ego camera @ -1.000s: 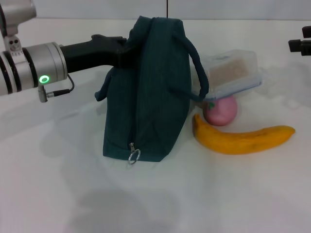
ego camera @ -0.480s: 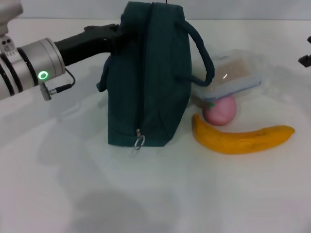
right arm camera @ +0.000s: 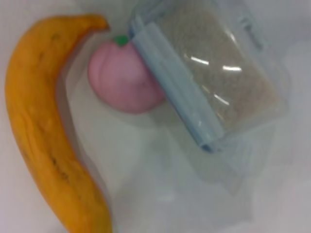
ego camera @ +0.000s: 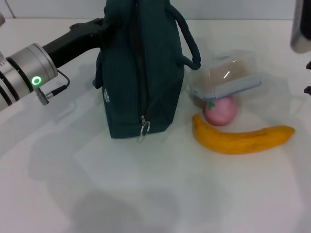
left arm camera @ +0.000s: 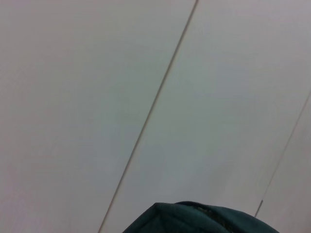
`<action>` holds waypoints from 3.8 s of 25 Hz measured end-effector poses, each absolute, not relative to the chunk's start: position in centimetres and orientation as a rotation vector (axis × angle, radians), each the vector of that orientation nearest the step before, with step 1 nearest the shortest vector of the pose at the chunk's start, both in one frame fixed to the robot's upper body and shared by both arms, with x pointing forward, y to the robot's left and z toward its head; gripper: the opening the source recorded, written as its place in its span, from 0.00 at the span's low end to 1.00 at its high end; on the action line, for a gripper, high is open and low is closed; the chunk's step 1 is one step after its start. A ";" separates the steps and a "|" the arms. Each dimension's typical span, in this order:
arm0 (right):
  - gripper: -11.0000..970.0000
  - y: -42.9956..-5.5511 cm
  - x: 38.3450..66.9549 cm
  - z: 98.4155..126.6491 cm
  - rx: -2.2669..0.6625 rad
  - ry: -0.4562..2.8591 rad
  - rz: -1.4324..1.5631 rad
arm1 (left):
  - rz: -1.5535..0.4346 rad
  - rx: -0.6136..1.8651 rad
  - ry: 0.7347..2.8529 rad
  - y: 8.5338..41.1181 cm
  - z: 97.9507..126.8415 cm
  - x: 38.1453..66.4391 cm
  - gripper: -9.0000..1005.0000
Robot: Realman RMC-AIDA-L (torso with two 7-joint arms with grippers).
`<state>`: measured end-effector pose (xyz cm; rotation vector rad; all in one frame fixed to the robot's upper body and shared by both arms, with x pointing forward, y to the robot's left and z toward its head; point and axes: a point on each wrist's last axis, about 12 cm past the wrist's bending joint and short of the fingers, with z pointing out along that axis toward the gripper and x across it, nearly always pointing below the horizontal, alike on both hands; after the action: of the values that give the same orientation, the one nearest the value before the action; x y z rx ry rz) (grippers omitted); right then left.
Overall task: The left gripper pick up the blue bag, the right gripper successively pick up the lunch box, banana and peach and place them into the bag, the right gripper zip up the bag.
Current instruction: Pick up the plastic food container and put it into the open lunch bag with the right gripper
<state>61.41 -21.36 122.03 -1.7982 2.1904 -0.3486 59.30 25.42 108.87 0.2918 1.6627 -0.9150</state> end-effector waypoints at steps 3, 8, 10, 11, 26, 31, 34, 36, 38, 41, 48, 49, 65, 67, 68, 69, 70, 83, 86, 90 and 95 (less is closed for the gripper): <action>0.56 -20.7 61.3 121.5 -1.841 2.161 -0.421 | -0.904 0.282 1.664 25.7 108.6 59.1 0.11; 0.56 -19.8 61.1 120.7 -1.882 2.095 -0.532 | -0.899 0.275 1.664 25.9 108.5 59.0 0.11; 0.56 -19.3 61.0 120.5 -1.904 2.069 -0.548 | -0.900 0.278 1.661 25.8 108.6 59.1 0.11; 0.56 -19.2 61.0 120.3 -1.910 2.056 -0.554 | -0.899 0.279 1.660 25.8 108.7 59.1 0.11; 0.55 -17.0 61.6 117.7 -2.052 1.856 -0.658 | -0.885 0.291 1.651 25.8 109.2 59.6 0.11; 0.54 -16.5 61.8 117.0 -2.083 1.806 -0.684 | -0.881 0.297 1.652 25.8 109.3 59.7 0.11; 0.54 -16.4 62.1 116.7 -2.097 1.782 -0.704 | -0.879 0.297 1.650 25.8 109.3 59.7 0.11; 0.54 -16.3 62.2 116.6 -2.101 1.770 -0.711 | -0.876 0.300 1.646 25.9 109.5 59.8 0.11; 0.54 -16.2 62.3 116.5 -2.105 1.752 -0.720 | -0.874 0.306 1.645 25.9 109.5 59.8 0.11; 0.53 -16.1 62.5 116.3 -2.111 1.733 -0.731 | -0.874 0.310 1.646 25.8 109.5 59.8 0.11; 0.53 -15.6 62.4 115.1 -2.172 1.677 -0.755 | -0.872 0.311 1.649 25.8 109.5 59.8 0.11; 0.53 -15.5 62.3 115.0 -2.181 1.668 -0.757 | -0.870 0.311 1.649 25.9 109.5 59.8 0.11; 0.52 -15.3 62.2 113.5 -2.223 1.578 -0.770 | -0.850 0.325 1.648 26.0 109.3 59.7 0.11; 0.51 -15.3 62.4 113.5 -2.215 1.571 -0.769 | -0.848 0.326 1.647 26.0 109.3 59.7 0.11; 0.51 -15.2 62.4 113.5 -2.211 1.568 -0.769 | -0.848 0.326 1.647 26.0 109.3 59.7 0.11; 0.51 -15.2 62.4 113.5 -2.208 1.565 -0.768 | -0.847 0.326 1.647 26.1 109.3 59.7 0.11; 0.51 -15.2 62.5 113.4 -2.202 1.564 -0.766 | -0.847 0.326 1.647 26.1 109.3 59.7 0.11; 0.50 -15.8 62.8 112.9 -2.144 1.565 -0.748 | -0.837 0.345 1.639 25.9 109.4 59.8 0.11; 0.50 -15.8 63.0 112.7 -2.134 1.558 -0.748 | -0.834 0.346 1.635 25.8 109.4 59.8 0.11; 0.50 -15.9 63.0 112.5 -2.124 1.555 -0.743 | -0.833 0.338 1.633 26.0 109.4 59.7 0.11; 0.49 -15.9 62.9 112.3 -2.116 1.556 -0.734 | -0.833 0.333 1.632 26.0 109.4 59.7 0.11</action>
<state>62.89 -15.87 112.27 -2.1161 1.5564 -0.7340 59.72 26.03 109.41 0.3327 1.6318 -0.8326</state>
